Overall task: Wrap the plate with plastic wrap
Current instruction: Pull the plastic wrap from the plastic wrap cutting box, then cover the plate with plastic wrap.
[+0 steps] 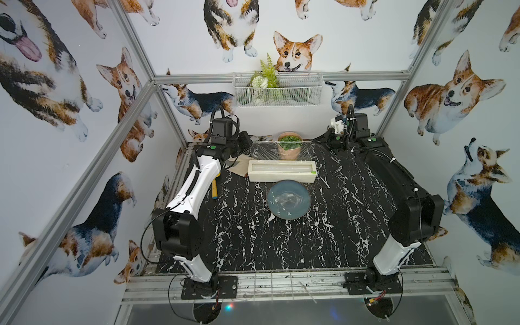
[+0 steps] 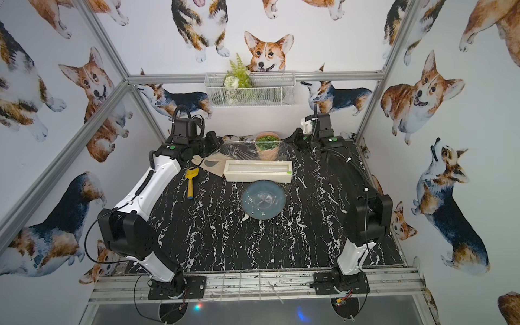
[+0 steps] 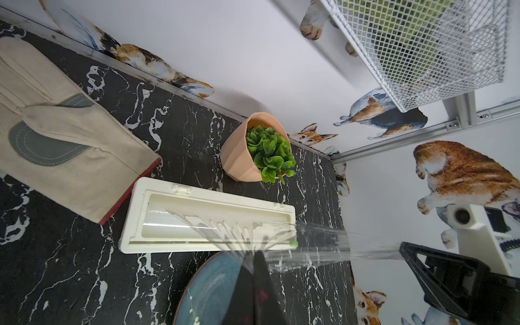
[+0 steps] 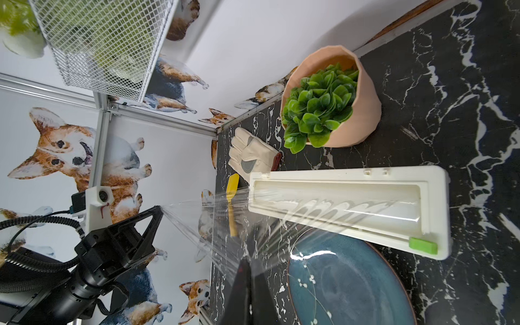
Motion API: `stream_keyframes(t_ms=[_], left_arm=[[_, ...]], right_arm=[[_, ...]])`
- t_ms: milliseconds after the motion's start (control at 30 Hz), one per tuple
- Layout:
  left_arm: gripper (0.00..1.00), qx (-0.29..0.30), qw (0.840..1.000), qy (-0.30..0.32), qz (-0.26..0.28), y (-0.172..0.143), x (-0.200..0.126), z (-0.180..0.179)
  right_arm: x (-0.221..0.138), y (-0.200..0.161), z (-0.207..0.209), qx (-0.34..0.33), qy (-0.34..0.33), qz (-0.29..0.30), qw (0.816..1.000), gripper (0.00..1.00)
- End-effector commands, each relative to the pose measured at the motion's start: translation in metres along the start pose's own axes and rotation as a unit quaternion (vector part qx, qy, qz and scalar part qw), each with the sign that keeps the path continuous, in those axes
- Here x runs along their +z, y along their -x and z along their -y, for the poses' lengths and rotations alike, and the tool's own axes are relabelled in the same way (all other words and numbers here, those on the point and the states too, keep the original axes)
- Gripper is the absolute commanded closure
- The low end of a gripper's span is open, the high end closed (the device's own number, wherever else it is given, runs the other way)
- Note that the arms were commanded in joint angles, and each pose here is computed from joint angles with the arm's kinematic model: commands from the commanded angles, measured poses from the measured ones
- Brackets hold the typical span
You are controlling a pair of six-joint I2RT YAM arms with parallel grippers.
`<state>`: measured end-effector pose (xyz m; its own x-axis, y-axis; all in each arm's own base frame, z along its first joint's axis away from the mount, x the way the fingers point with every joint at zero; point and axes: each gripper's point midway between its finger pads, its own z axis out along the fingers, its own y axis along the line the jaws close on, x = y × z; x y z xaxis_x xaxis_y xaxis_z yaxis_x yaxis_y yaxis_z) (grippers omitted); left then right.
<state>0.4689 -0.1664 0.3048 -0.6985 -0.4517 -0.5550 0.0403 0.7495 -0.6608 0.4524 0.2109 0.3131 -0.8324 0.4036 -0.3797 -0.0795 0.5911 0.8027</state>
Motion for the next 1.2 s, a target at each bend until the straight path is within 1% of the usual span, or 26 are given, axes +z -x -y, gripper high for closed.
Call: stream_keyframes(t_ms=[0,167,367,433,500,700,800,933,1100,1167], left_arm=[[1.0,0.012,1.0,-0.016,0.018,0.015,-0.011,0.015],[1.0,0.017,0.999,-0.029,0.019,0.02,-0.021,0.028],[1.0,0.023,0.999,-0.025,0.017,0.019,-0.022,0.027],[1.0,0.026,0.999,-0.037,0.024,0.021,-0.035,0.036],[1.0,0.024,0.999,-0.04,0.021,0.019,-0.037,0.037],[1.0,0.026,0.998,-0.046,0.019,0.01,-0.05,0.038],[1.0,0.022,0.999,-0.046,0.006,-0.006,-0.055,0.03],[1.0,0.009,0.999,-0.029,-0.018,-0.047,-0.059,0.001],[1.0,-0.003,0.999,-0.01,-0.031,-0.086,-0.07,-0.028],[1.0,-0.008,0.999,-0.007,-0.042,-0.103,-0.073,-0.036]], right_arm=[[-0.011,0.012,-0.008,-0.017,-0.015,0.019,1.0,1.0],[-0.019,0.009,-0.012,-0.01,-0.015,0.02,1.0,1.0],[-0.03,0.005,-0.018,-0.009,-0.009,0.025,1.0,1.0],[-0.034,0.002,-0.021,-0.009,-0.005,0.025,1.0,1.0],[-0.037,0.0,-0.022,-0.008,-0.003,0.026,1.0,1.0],[-0.043,-0.022,-0.02,-0.005,-0.002,0.013,1.0,1.0],[-0.043,-0.042,-0.011,-0.001,-0.007,-0.001,1.0,1.0],[-0.038,-0.086,0.013,0.013,-0.018,-0.028,0.999,1.0],[-0.04,-0.139,0.051,0.02,-0.053,-0.057,0.997,1.0],[-0.044,-0.153,0.062,0.02,-0.066,-0.066,0.995,1.0]])
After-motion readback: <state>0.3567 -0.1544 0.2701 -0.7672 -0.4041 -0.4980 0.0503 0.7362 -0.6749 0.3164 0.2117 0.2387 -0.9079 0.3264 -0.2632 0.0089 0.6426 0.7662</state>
